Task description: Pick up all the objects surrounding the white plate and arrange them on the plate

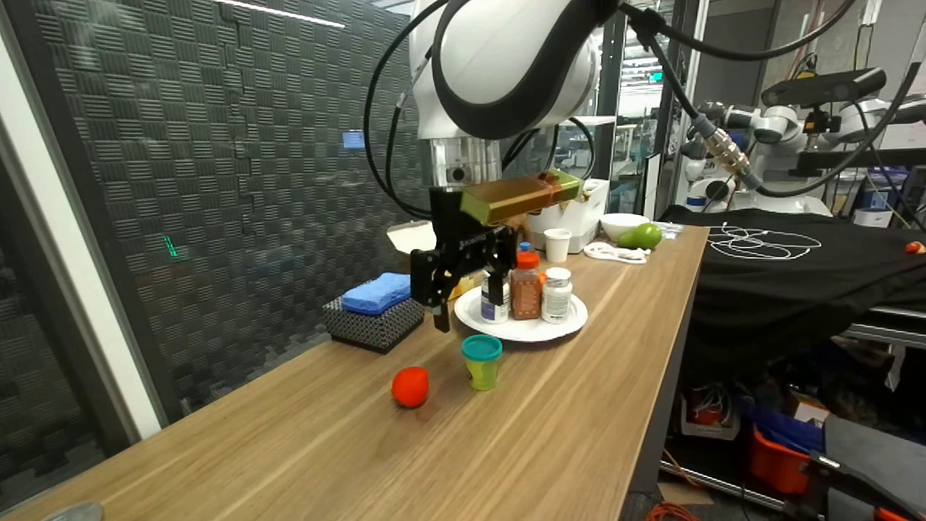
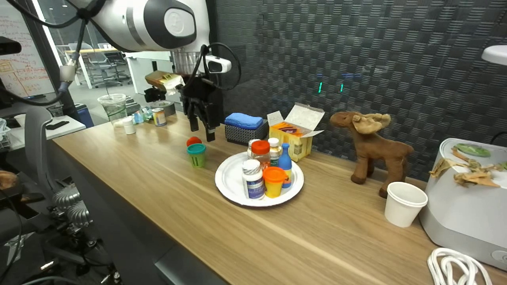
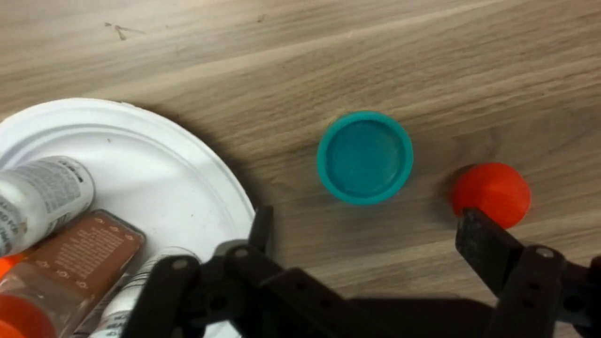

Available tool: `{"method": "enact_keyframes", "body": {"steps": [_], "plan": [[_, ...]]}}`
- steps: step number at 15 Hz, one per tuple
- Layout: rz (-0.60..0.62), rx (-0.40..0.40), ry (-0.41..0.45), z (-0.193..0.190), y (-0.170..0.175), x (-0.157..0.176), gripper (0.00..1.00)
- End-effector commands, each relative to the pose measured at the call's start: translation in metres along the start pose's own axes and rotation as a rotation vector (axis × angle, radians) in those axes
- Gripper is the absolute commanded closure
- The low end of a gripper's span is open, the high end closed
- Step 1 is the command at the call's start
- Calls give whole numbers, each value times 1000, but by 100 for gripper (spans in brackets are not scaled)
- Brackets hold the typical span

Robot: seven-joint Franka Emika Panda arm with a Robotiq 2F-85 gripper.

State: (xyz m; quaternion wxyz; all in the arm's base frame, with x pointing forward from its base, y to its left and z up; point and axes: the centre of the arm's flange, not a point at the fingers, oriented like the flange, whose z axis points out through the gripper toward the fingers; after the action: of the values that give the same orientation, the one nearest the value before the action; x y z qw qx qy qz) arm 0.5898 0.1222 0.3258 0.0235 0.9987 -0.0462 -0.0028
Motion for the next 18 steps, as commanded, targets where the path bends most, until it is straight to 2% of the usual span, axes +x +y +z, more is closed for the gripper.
{"method": "enact_keyframes", "body": {"steps": [1, 8, 17, 18], "plan": [[-41, 12, 11, 2, -4, -14, 0], [-82, 15, -47, 25, -7, -18, 0], [-134, 19, -57, 31, -11, -15, 0], [-138, 14, -56, 33, -11, -14, 25]]}}
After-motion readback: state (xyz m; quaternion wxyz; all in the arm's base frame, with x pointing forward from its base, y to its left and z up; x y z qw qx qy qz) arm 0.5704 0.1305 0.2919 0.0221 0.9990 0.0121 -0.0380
